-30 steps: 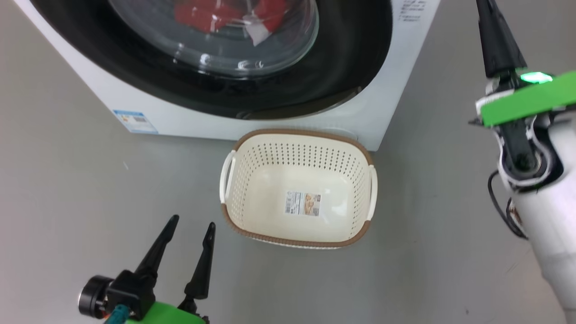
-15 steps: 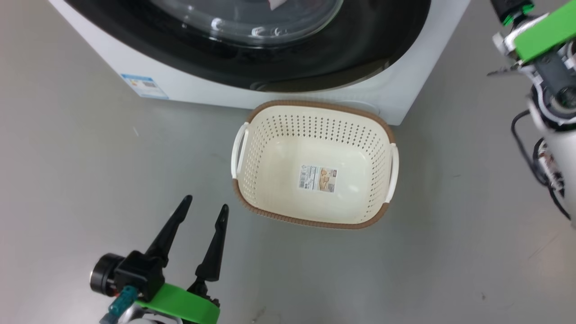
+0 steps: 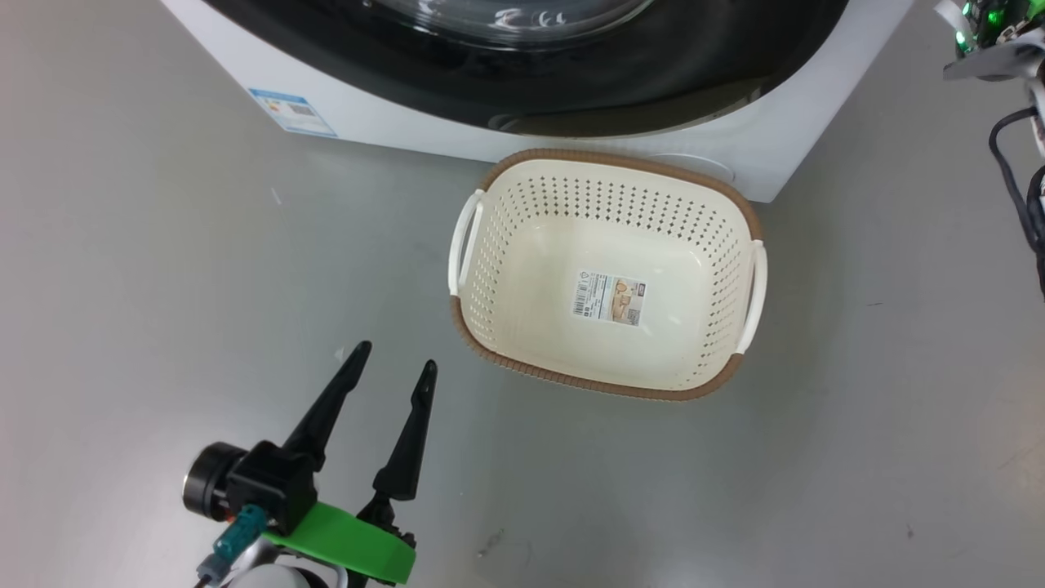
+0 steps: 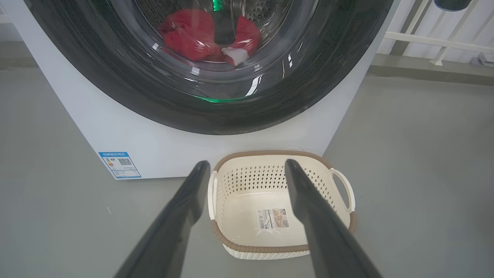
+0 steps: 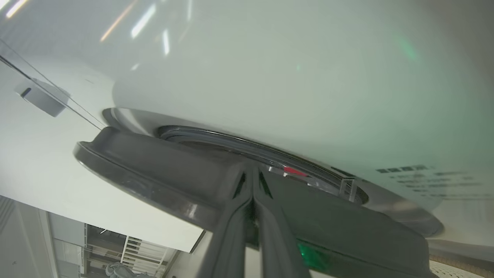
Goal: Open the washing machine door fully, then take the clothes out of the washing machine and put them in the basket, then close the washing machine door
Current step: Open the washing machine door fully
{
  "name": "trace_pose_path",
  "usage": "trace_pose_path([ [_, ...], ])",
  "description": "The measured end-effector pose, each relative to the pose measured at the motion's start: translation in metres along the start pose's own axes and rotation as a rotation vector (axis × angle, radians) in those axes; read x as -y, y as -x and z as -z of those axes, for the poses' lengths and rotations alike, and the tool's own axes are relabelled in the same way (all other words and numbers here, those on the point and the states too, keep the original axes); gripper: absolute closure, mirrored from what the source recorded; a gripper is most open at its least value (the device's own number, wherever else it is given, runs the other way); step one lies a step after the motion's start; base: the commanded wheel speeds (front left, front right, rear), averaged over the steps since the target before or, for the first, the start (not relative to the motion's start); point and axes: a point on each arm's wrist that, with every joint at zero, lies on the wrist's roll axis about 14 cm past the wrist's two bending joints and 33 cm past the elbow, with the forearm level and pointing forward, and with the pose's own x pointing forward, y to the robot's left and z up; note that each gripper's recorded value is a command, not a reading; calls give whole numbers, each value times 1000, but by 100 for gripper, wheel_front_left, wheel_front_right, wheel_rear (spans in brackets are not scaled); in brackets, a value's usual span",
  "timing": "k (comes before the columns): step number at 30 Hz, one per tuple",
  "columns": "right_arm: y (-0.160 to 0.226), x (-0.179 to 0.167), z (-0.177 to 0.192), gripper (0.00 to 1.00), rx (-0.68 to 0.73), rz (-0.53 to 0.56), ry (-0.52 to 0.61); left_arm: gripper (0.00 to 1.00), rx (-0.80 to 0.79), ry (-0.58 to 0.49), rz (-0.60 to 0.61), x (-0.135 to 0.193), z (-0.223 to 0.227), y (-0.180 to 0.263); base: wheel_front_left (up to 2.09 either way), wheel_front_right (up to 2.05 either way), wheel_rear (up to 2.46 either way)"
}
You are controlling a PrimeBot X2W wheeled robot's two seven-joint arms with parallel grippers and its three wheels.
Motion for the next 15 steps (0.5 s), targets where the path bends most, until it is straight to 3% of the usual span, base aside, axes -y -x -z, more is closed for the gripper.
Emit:
trace_pose_path([
  [15, -13, -1, 16, 100, -135, 8, -51, 0, 7, 5, -17, -4, -3, 0, 0, 0, 0],
])
